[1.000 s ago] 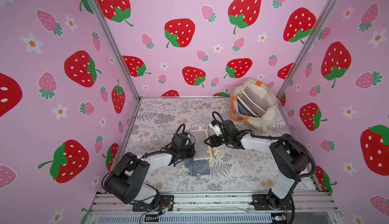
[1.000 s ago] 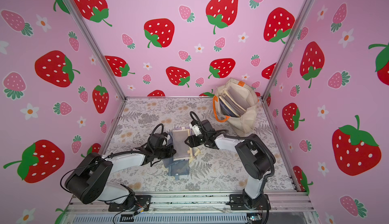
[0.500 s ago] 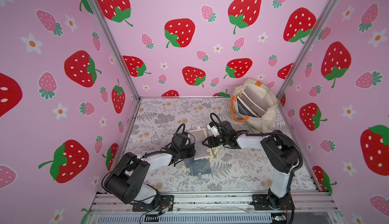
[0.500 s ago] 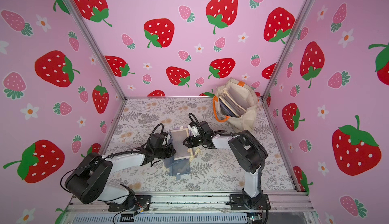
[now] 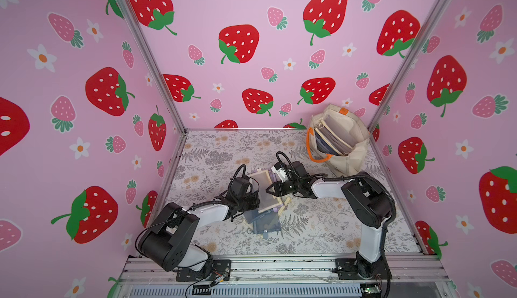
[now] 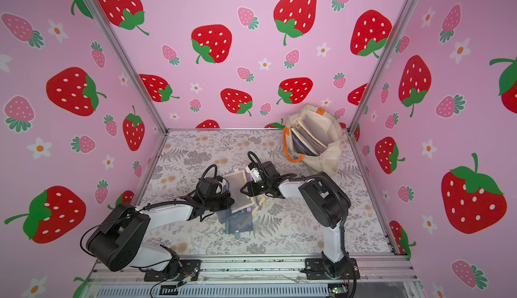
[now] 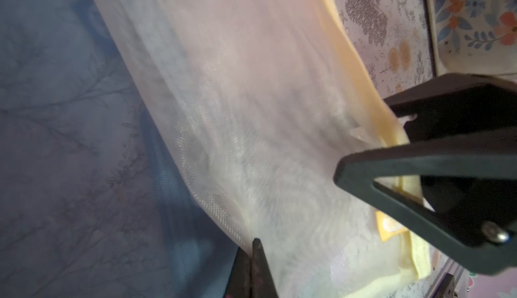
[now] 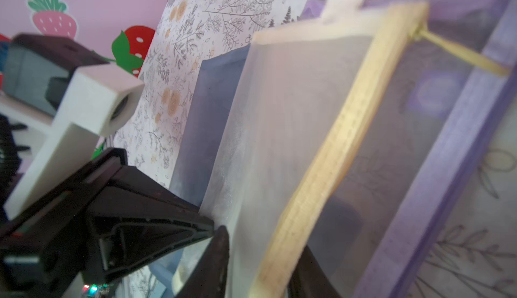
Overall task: Put the pencil pouch into the canvas bag
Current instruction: Pick up the pencil pouch.
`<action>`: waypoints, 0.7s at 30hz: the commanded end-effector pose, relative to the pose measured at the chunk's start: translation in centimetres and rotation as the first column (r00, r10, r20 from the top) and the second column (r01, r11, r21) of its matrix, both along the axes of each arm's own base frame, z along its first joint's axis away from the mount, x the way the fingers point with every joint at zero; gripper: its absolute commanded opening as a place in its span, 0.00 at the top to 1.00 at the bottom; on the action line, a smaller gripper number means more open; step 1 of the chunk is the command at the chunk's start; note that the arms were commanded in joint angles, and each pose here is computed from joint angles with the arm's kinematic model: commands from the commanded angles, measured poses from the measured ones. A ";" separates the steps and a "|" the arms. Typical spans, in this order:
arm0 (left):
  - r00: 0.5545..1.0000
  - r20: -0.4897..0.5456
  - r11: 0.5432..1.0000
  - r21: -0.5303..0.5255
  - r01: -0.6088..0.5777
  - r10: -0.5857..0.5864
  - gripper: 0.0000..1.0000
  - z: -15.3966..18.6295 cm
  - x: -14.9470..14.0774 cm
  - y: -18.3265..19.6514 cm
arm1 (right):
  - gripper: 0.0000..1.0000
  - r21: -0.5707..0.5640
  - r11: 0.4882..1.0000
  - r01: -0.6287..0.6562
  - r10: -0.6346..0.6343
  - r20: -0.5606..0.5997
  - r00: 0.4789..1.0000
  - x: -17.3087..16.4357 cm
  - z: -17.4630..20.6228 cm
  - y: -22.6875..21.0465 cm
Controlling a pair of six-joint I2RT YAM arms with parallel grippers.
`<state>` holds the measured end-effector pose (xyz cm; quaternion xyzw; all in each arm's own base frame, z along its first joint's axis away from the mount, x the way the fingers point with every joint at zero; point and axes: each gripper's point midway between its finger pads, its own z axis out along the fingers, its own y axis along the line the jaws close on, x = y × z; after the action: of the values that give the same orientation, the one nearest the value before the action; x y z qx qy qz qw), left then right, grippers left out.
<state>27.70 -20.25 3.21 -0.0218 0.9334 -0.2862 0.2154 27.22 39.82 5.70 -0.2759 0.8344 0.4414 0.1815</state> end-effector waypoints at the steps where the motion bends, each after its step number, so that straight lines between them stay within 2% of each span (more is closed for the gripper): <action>1: 1.000 0.004 1.000 -0.012 0.006 -0.006 1.00 0.2 -0.2 -0.2 | 0.82 0.018 1.000 -0.014 0.014 0.012 1.000 -0.2 0.8 0.5; 4: 1.000 0.015 1.000 -0.006 0.001 -0.001 1.00 0.5 -0.3 0.1 | 0.89 0.026 1.000 -0.013 0.012 0.049 0.999 0.0 2.1 0.1; 5: 1.000 0.018 1.000 -0.002 -0.001 0.001 0.96 0.7 -0.3 0.2 | 0.91 0.031 0.999 -0.014 0.012 0.064 0.998 0.1 2.7 -0.1; 7: 0.999 0.032 1.000 -0.001 -0.001 0.001 0.74 1.3 -0.4 0.4 | 0.94 0.036 0.999 -0.024 0.020 0.114 0.993 0.3 4.4 -0.8; 12: 0.997 0.074 1.000 -0.016 -0.006 0.007 0.35 3.3 -0.8 0.8 | 1.00 -0.041 0.996 -0.075 0.083 0.280 0.956 0.3 9.4 -3.1; 13: 0.997 0.081 1.000 -0.019 -0.007 0.009 0.31 3.8 -0.9 0.9 | 1.00 -0.061 0.995 -0.078 0.094 0.312 0.946 0.3 10.5 -3.6; 17: 0.994 0.107 1.000 -0.018 -0.006 0.008 0.17 4.9 -1.0 1.1 | 1.00 -0.149 0.987 -0.057 0.116 0.420 0.900 0.8 14.4 -5.9; 21: 0.993 0.114 1.000 -0.004 0.004 -0.004 0.09 5.5 -0.9 1.2 | 1.00 -0.306 0.952 0.008 0.166 0.535 0.828 2.0 17.6 -9.1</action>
<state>27.02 -19.46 8.72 -0.0090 0.9125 -0.3039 0.2735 29.24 34.28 24.07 -0.4005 0.7735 0.3268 0.3669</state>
